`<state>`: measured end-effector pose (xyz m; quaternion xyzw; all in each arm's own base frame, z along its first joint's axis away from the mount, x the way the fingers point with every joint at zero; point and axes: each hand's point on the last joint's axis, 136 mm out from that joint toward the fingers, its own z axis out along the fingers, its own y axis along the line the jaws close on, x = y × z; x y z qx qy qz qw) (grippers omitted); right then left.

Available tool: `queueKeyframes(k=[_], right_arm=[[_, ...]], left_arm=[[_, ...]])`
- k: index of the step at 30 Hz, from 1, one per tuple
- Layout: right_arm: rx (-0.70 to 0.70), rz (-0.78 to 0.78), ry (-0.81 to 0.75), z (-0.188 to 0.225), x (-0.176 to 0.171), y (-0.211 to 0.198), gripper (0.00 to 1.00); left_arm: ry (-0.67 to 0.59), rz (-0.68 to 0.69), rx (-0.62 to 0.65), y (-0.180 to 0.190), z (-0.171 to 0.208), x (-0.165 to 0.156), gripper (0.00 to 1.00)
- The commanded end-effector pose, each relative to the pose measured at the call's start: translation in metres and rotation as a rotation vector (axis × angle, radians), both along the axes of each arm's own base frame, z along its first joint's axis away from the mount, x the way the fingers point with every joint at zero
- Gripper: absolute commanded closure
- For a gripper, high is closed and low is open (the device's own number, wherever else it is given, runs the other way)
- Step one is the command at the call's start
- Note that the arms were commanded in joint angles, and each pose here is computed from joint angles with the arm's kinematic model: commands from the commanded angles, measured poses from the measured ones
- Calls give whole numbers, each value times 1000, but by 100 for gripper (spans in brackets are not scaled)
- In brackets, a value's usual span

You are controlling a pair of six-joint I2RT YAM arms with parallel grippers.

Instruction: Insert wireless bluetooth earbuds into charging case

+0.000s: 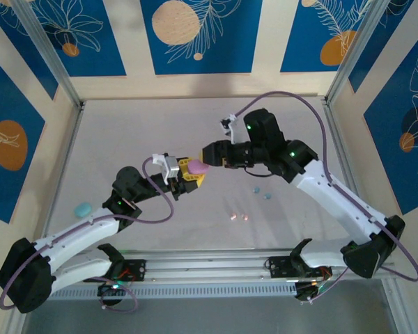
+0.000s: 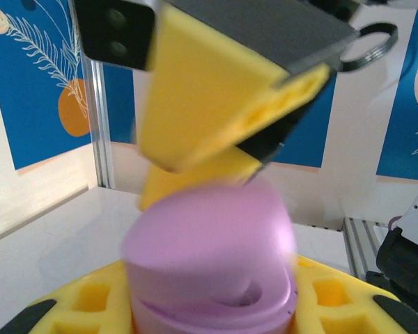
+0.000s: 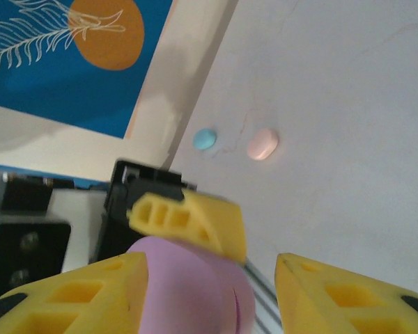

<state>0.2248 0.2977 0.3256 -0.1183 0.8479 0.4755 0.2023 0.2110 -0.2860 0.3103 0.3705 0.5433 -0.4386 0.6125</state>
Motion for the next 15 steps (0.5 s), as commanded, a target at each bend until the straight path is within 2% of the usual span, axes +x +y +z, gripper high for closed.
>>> queueKeyframes(k=[1, 15], right_arm=[[86, 52, 35, 5, -12, -3, 47], [288, 221, 231, -4, -20, 18, 46]], left_arm=[[-55, -19, -75, -1, 32, -3, 66], [-37, -89, -85, -7, 39, -10, 64]])
